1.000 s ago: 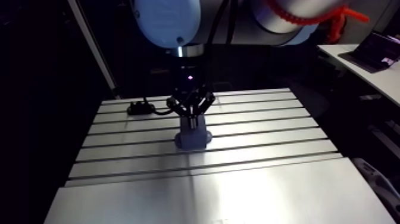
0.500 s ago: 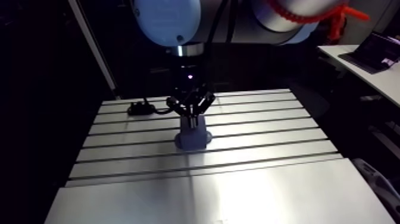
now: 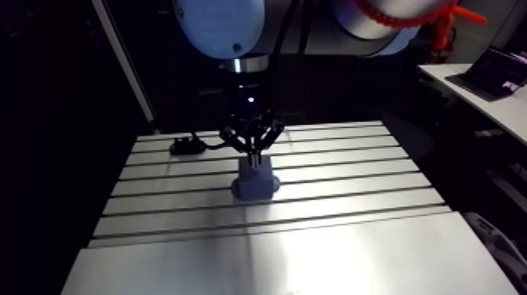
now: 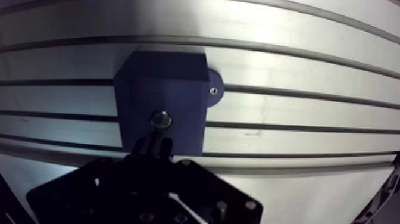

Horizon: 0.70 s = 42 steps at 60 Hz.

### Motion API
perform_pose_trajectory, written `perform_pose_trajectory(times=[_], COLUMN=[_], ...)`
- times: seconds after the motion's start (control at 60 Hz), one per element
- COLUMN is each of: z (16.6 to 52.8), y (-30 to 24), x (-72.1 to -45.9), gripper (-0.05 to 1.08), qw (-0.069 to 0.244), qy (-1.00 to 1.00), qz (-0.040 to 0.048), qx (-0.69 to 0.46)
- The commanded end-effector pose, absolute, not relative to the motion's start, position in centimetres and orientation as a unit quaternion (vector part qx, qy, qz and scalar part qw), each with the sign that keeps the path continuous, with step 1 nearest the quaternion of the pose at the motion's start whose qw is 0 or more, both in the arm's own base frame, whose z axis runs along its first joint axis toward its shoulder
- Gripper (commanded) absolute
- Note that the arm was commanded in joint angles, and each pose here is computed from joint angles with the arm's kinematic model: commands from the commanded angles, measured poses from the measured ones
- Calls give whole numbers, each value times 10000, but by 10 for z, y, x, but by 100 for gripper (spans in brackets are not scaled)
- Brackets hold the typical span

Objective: Pick up the M10 bolt and insert it into the hex recess until seated.

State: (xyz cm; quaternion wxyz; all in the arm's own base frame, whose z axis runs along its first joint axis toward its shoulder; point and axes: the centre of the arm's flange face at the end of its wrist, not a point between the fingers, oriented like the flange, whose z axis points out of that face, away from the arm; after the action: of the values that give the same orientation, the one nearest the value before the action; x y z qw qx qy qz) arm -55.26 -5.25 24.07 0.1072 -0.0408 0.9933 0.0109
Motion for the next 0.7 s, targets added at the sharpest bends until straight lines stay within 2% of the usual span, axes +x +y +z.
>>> perform_pose_trajectory(times=[0.017,0.2,0.3,0.517,0.6,0.7], z=[251,266,280,344,369,389], y=[-52,-54,-55,-58,-66,-75], x=[-550,-547,-545,-547,-549,-548], gripper=[3,1,1,1,1,1], qw=[1087,966,1032,1011,1115,1240], qy=[9930,9936,9930,9941,9931,9917], qz=[134,122,89,91,56,58], qx=[-434,-565,-559,-381,-354,-331])
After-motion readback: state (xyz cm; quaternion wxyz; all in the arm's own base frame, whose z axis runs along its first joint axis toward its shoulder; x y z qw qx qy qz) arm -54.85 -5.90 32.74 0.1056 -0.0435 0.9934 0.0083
